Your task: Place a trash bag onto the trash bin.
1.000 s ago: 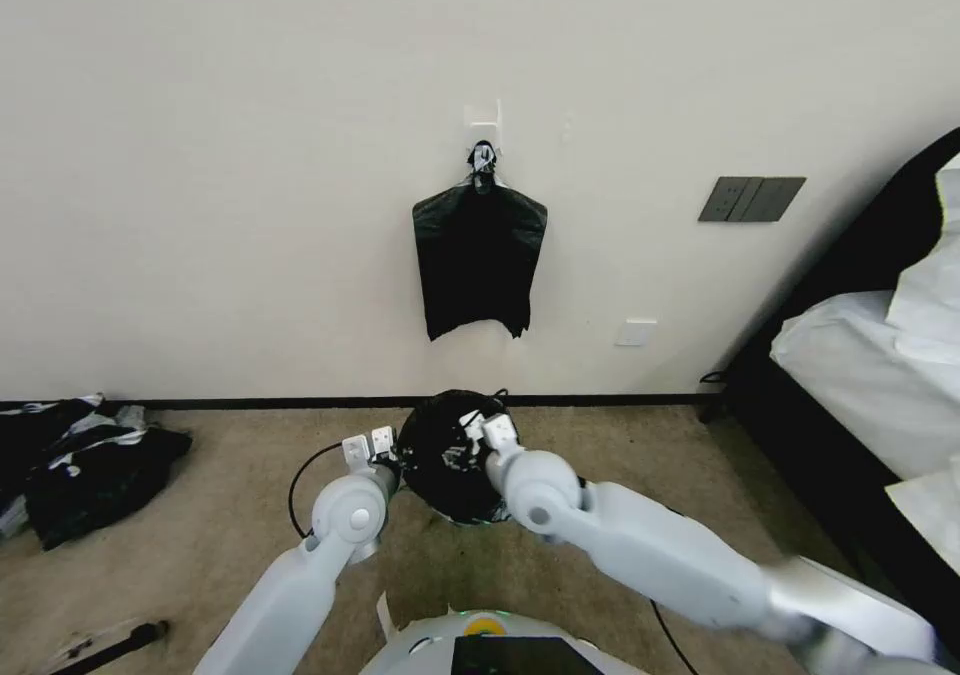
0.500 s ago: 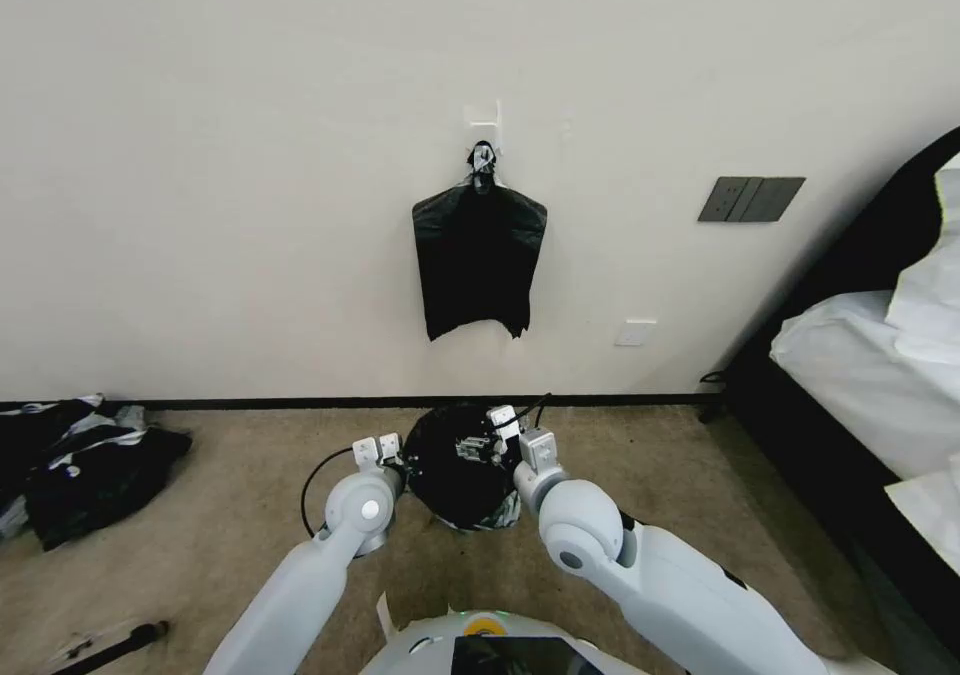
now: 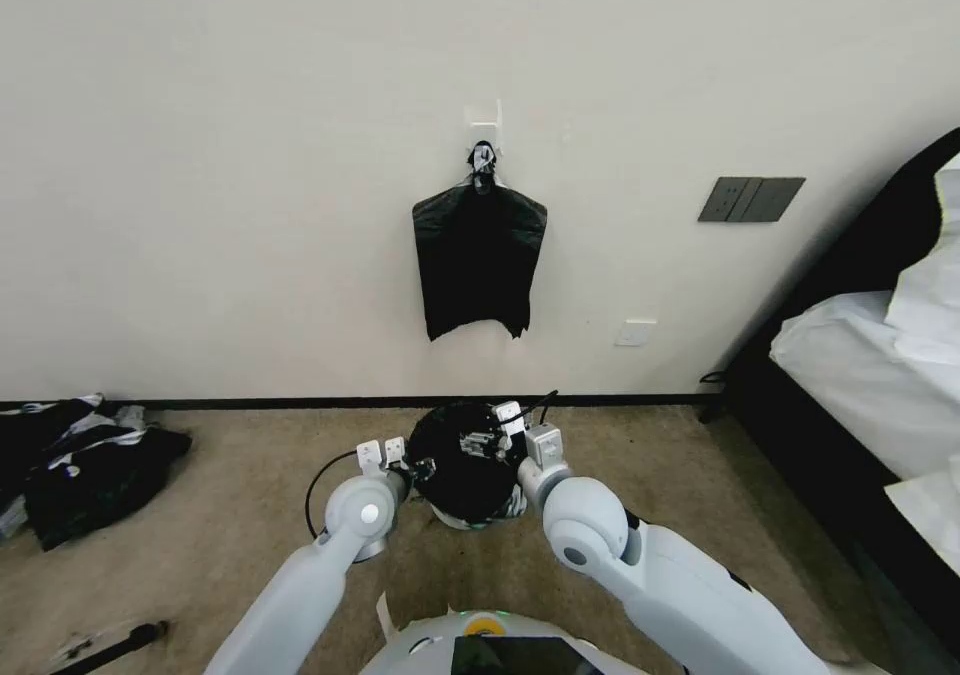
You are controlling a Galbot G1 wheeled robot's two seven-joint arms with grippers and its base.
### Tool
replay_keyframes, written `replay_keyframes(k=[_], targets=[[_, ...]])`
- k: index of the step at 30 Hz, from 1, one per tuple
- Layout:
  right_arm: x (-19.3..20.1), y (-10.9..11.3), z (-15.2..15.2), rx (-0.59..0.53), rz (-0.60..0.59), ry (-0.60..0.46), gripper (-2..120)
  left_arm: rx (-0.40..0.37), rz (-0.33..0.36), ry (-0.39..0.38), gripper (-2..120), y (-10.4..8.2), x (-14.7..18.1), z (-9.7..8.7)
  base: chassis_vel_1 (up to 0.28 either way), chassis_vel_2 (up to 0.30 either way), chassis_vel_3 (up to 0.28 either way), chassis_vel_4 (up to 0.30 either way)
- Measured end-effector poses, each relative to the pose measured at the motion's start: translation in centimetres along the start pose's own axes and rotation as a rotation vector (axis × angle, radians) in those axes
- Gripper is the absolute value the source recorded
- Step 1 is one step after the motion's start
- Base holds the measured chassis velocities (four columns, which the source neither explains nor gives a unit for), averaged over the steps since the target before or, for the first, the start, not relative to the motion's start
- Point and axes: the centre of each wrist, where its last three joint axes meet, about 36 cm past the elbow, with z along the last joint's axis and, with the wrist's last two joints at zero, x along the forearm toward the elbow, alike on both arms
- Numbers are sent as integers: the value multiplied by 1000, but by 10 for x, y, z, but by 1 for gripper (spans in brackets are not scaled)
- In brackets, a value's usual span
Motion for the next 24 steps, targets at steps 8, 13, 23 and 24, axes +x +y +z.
replay_keyframes(k=[8,13,23,24], targets=[[5,-6,-3,-24,4,-14,100,-69,1,-65,88,7,31,-8,0,0,0,0],[10,-17,2,-72,20,-72,100,-134,34,-257,99,8,53,-3,0,0,0,0],[39,-55,68,-110,218,-449,100,-340,-34,-779,100,60,68,45,0,0,0,0],[42,-55,80,-88,242,-477,100,-361,-36,-823,100,65,67,50,0,0,0,0]])
